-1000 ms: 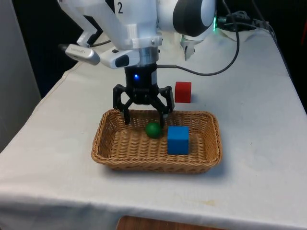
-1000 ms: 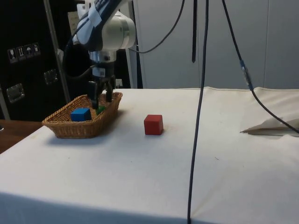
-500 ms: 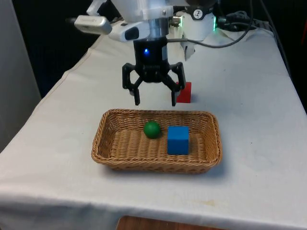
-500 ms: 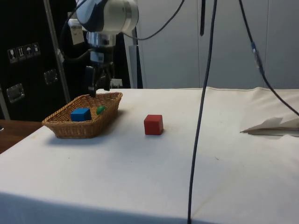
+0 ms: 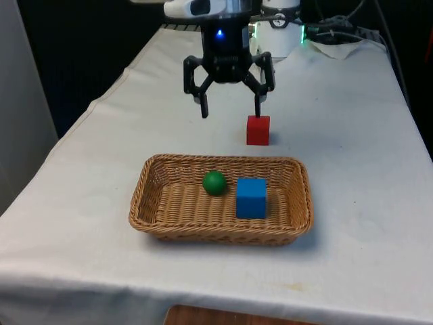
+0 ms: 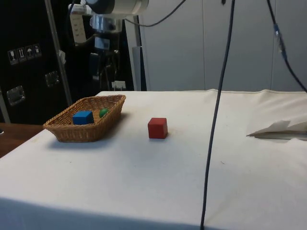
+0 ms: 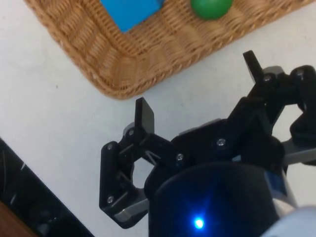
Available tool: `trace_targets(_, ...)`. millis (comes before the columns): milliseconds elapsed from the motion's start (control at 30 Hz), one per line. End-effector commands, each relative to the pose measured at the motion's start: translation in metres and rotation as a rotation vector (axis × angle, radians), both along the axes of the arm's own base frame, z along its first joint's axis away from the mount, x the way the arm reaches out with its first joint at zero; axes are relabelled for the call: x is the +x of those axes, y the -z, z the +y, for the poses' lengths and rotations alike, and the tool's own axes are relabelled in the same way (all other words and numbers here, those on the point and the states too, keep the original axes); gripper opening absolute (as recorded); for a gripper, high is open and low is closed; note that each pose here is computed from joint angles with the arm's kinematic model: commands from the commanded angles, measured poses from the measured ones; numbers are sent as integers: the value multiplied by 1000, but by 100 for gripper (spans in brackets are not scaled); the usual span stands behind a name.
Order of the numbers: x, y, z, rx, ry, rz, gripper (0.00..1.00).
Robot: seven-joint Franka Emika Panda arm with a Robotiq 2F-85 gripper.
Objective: Place all non-red objects into the basket.
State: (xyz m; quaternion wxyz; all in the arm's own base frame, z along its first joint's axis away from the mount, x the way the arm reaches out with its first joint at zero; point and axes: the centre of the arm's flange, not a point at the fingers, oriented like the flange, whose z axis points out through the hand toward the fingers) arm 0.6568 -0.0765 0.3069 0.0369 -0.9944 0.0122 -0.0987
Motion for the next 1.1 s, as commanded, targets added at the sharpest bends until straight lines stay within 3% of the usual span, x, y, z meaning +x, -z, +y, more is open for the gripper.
trace_targets(0, -1, -3, 2, 0, -3, -2, 100)
trace_targets(500, -21, -53, 16, -17, -60, -34, 100)
trace_targets(1067, -40, -78, 32, 0, -112, -62, 100)
